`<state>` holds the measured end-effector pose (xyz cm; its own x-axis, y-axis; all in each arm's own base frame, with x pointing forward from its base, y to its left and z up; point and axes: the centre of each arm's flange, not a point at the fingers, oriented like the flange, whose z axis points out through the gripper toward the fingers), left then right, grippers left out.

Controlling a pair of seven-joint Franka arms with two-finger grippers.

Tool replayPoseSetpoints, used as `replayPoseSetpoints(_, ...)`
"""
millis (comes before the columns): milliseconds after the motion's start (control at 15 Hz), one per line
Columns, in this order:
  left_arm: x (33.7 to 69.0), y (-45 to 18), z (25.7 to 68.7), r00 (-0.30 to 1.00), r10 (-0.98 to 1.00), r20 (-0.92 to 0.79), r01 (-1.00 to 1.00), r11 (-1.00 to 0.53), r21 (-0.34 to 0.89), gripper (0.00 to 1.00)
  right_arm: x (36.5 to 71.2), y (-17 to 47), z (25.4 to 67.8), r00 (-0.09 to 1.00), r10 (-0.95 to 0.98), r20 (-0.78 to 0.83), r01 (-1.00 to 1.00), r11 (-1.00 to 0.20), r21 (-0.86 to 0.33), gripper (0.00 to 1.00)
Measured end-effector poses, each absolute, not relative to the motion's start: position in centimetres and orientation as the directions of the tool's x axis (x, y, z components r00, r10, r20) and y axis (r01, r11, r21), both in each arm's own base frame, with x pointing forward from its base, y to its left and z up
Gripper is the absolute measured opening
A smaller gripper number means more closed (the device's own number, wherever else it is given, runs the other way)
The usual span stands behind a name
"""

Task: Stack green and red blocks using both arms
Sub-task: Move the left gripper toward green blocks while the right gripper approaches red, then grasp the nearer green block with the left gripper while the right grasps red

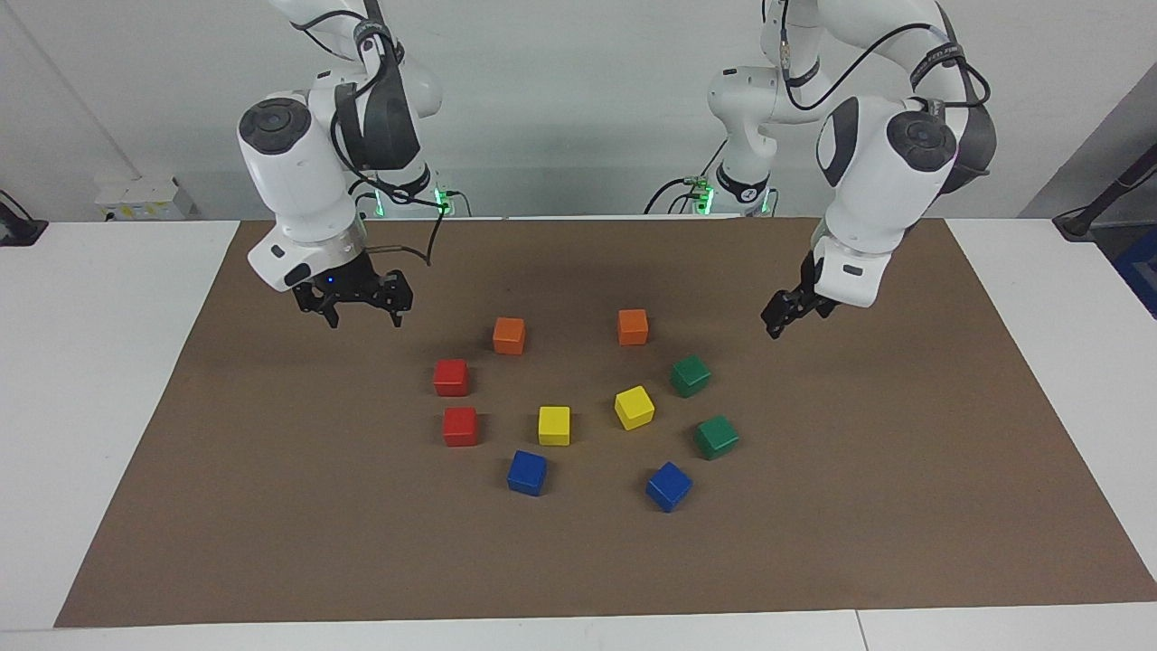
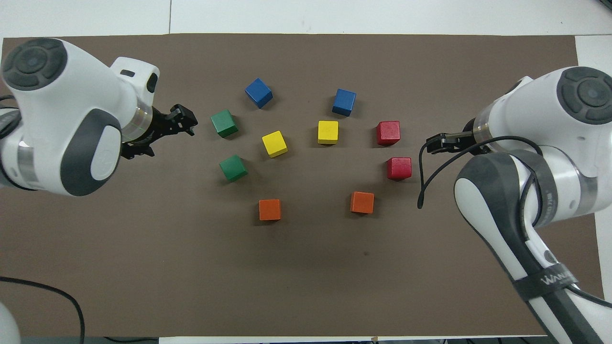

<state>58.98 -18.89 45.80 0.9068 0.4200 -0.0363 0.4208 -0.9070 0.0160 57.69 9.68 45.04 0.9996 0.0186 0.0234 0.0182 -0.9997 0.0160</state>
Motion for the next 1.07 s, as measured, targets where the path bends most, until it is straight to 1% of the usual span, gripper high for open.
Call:
replayPoseSetpoints(134,58.9,-21.4,43.7,0.899,0.436,-0.035,0.437,-0.899,0.020,1.00,58.2,10.7,43.2,0.999,0.030,0.014,0.030,-0.999,0.015,1.00)
replayPoseSetpoints(267,58.7,-22.6,41.7,0.891,0.454,-0.025,0.455,-0.890,0.030,1.00,58.6,11.1,41.6,0.999,0.033,0.003,0.033,-0.999,0.016,1.00)
replayPoseSetpoints(602,57.2,-25.7,37.0,0.870,0.492,-0.040,0.493,-0.870,0.011,1.00,59.3,14.1,38.9,1.000,0.021,0.012,0.021,-1.000,-0.008,1.00)
replayPoseSetpoints(802,57.0,-26.6,35.7,0.870,0.492,-0.042,0.492,-0.871,0.002,1.00,59.5,16.2,37.2,1.000,0.011,0.024,0.011,-1.000,-0.014,1.00)
replayPoseSetpoints(1070,56.9,-26.2,35.1,0.899,0.437,-0.025,0.437,-0.899,-0.019,1.00,59.6,16.5,36.1,1.000,0.008,0.015,0.008,-1.000,-0.012,1.00)
